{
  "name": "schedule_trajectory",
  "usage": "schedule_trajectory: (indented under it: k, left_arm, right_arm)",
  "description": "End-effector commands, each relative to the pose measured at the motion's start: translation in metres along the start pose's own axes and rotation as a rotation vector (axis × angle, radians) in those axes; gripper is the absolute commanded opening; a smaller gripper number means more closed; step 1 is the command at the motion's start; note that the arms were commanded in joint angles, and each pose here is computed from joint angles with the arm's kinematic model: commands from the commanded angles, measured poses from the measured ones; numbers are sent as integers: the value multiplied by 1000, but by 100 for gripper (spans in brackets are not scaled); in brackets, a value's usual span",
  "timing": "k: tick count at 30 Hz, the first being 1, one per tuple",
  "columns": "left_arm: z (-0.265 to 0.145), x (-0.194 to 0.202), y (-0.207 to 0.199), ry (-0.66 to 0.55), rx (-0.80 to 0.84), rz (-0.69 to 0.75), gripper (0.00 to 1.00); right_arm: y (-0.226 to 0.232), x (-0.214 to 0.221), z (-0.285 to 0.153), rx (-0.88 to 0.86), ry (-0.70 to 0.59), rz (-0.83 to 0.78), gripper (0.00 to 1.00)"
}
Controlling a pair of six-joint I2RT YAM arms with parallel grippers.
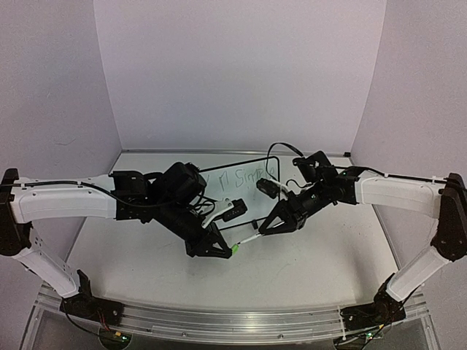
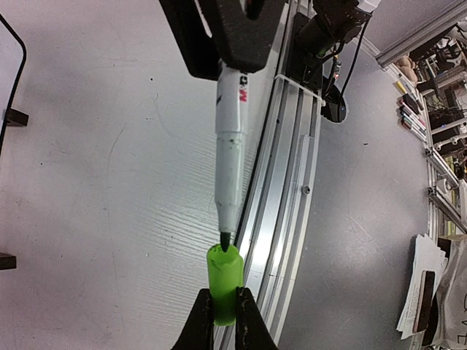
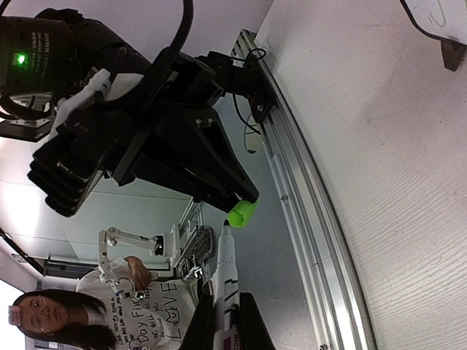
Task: Write a sentence on the whiteboard
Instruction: Insert the whiteboard marker without the cap into the pen cap.
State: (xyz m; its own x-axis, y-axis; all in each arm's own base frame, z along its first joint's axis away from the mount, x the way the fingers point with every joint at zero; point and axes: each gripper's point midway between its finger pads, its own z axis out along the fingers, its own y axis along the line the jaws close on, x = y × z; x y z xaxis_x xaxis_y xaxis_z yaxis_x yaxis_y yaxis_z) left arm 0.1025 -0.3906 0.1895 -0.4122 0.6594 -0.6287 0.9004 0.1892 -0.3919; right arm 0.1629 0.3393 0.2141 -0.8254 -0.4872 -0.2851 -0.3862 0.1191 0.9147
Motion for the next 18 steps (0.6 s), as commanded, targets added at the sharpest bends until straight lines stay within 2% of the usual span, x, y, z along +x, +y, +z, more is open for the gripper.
schedule_trajectory:
  k: [1,18]
  left_arm:
    - [-9,-23,-13,-47,22,59,0]
    - [-1,-23,-15,-8,39,72,0]
  right_arm:
    - [3,-3,3,-7,14,-30,0]
    - [0,5,16,-14,74,-29,0]
